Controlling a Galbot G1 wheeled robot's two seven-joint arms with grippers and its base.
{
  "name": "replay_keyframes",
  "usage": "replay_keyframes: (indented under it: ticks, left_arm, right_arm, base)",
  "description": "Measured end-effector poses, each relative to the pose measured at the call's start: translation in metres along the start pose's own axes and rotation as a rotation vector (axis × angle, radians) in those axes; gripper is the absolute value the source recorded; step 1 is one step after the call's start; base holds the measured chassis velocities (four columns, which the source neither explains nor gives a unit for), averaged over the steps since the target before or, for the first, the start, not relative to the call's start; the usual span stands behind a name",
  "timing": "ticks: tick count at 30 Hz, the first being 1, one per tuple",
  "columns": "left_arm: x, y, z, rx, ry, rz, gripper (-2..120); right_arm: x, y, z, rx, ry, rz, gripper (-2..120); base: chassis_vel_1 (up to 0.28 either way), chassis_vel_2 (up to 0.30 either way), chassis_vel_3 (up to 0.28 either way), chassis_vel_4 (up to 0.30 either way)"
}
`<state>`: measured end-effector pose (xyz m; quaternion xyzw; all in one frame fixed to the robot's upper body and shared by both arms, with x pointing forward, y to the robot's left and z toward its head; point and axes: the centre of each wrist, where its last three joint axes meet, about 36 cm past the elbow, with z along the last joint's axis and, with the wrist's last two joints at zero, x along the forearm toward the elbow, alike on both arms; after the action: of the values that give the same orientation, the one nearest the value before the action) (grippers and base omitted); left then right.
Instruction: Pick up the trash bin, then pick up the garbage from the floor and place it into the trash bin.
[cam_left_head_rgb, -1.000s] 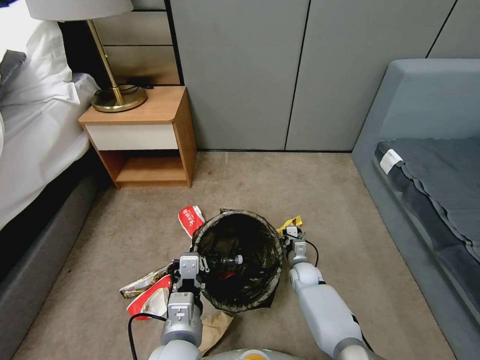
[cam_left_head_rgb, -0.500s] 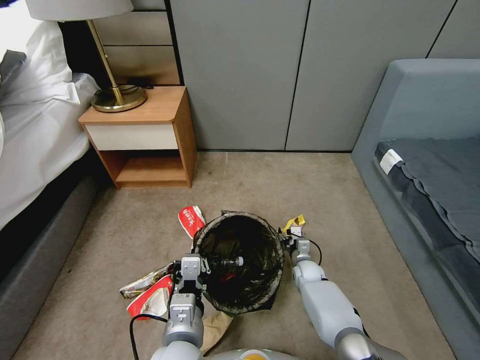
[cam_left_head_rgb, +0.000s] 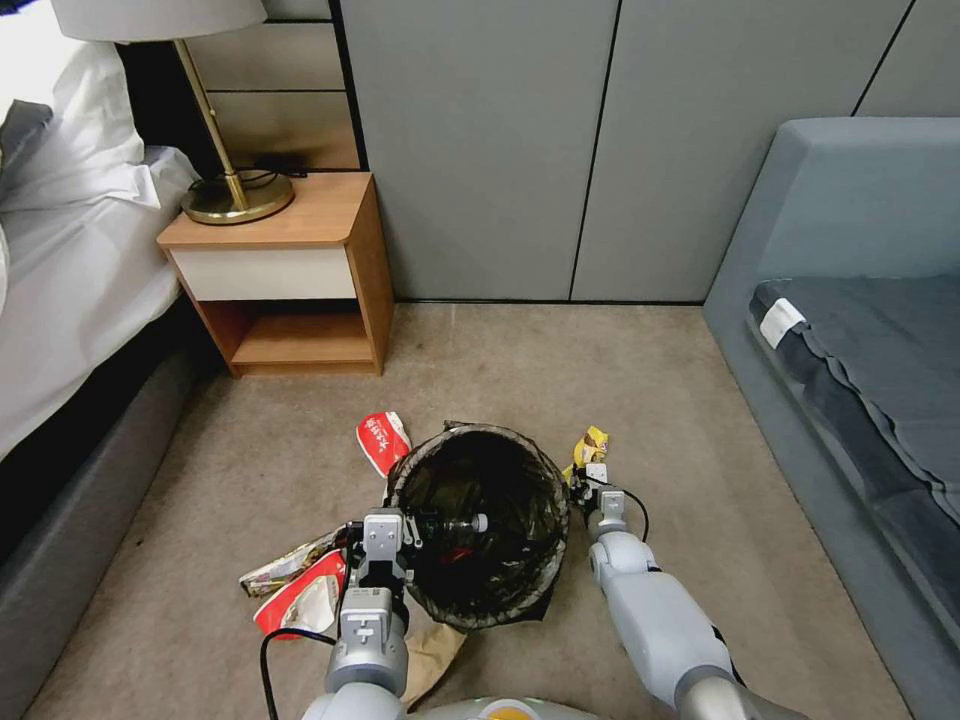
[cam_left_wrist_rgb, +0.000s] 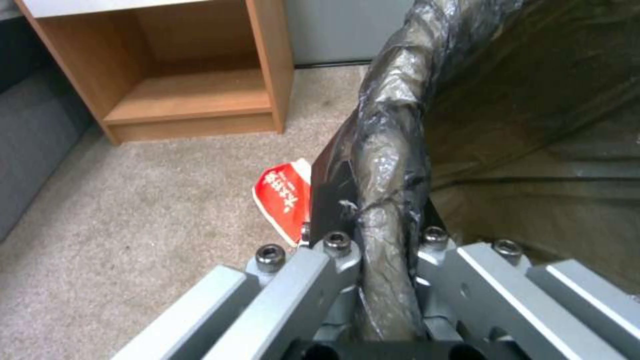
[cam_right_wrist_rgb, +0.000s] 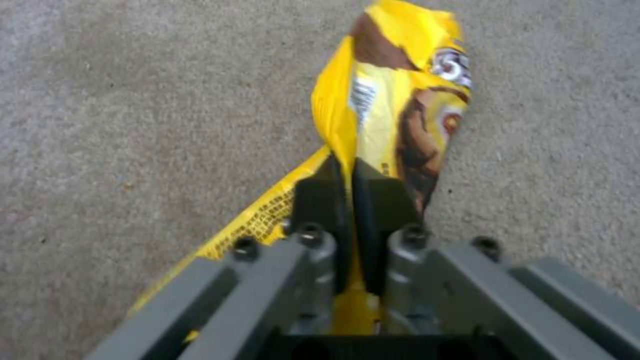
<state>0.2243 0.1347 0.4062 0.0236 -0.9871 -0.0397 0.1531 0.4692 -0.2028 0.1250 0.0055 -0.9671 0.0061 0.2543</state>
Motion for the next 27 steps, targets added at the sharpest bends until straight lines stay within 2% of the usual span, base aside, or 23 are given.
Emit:
replay_keyframes:
  ticks: [17, 20, 22, 23, 24, 25, 27]
  left_arm:
    - [0.0, 0.0, -0.001, 0.002, -0.004, 0.001, 0]
    - [0.0, 0.0, -0.002, 0.003, -0.005, 0.0, 0]
    - [0.0, 0.0, -0.002, 0.003, -0.006, 0.0, 0]
    - [-0.001, 0.0, -0.002, 0.004, -0.007, -0.001, 0]
    - [-0.001, 0.0, -0.002, 0.004, -0.007, -0.001, 0]
    - [-0.001, 0.0, -0.002, 0.003, -0.007, -0.001, 0]
    - [-0.002, 0.0, -0.002, 0.002, -0.008, 0.0, 0]
  right_arm:
    - [0.004, -0.002, 0.003, 0.001, -0.018, 0.004, 0]
    - [0.009, -0.002, 0.0, 0.004, -0.059, 0.0, 0]
    - [0.017, -0.001, -0.004, 0.006, -0.109, -0.008, 0]
    - [0.025, 0.0, -0.013, 0.01, -0.169, -0.016, 0]
    - [0.025, 0.0, -0.013, 0.01, -0.169, -0.016, 0]
    - [0.03, 0.001, -0.02, 0.014, -0.208, -0.022, 0]
    - [0.05, 0.003, -0.048, 0.037, -0.353, -0.047, 0]
  base:
    - [0.0, 0.0, 0.0, 0.0]
    - [0.0, 0.0, 0.0, 0.0]
    - [0.0, 0.0, 0.0, 0.0]
    - [0.0, 0.0, 0.0, 0.0]
    - [0.0, 0.0, 0.0, 0.0]
    - [0.0, 0.0, 0.0, 0.0]
    - [0.0, 0.0, 0.0, 0.0]
